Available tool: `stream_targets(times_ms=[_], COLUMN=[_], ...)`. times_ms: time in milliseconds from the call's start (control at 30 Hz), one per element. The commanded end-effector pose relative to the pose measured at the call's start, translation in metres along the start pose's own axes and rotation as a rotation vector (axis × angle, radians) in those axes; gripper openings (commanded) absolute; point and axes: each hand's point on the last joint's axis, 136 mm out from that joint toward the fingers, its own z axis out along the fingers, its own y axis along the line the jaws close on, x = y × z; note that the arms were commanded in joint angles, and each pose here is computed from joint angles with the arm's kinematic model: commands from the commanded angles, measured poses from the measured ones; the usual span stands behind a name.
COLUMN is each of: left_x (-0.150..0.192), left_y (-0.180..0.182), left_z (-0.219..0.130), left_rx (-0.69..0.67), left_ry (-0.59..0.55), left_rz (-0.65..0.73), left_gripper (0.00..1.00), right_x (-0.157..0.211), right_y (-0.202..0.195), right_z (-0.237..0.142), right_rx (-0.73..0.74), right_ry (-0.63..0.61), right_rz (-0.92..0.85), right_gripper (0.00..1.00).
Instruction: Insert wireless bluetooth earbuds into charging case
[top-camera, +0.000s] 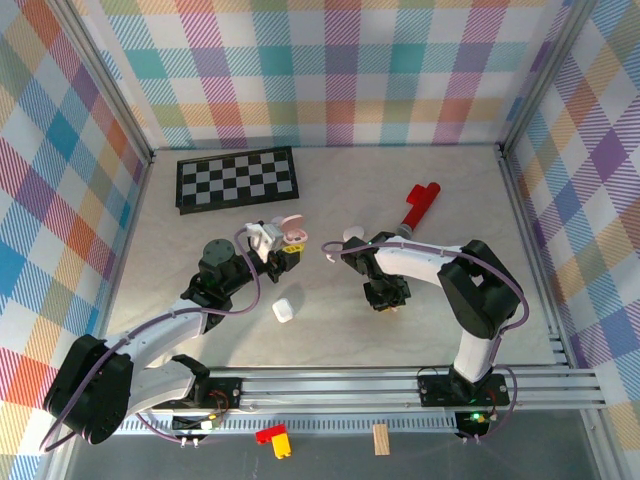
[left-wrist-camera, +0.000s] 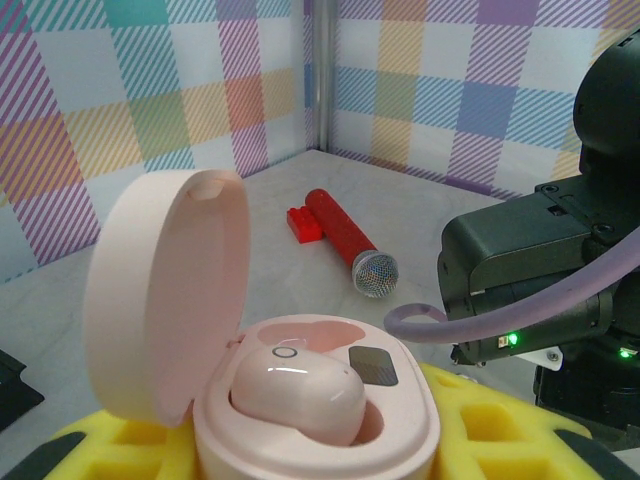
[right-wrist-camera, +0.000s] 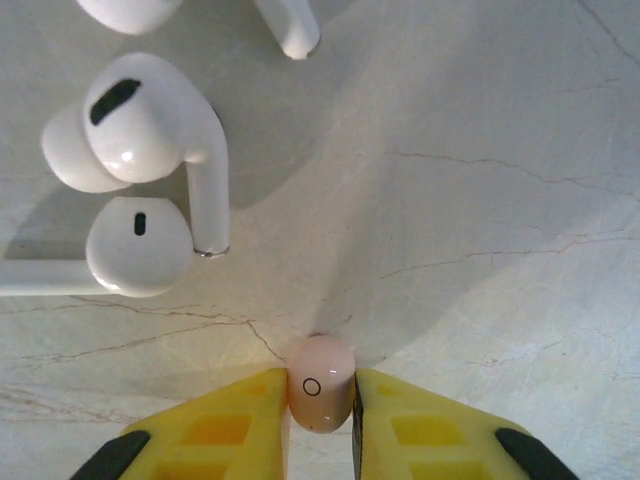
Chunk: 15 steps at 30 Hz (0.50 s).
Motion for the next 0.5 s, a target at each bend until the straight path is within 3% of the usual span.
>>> stream_targets(times_ms=[0, 200, 467], left_x=[-0.015, -0.016, -0.024], left_y=[0.002, -0.004, -0.016], left_z=[-0.001, 0.003, 0.013], left_rx=[0.005, 0.054, 0.151], left_ry=[-0.040, -0.041, -0.043], left_rz=[0.021, 0.025, 0.051], left_gripper=[0.26, 0.27, 0.27], right_x=[0.004, -0.005, -0.028], right_y=[-0.005, 0.004, 0.011], right_z=[-0.003, -0.025, -0.108], right_rx=[0.030, -0.083, -0.369], right_ry=[0.012, -0.085, -0.439], right_rz=[-0.008, 0.024, 0.040], right_gripper=[0.21, 0.20, 0.20])
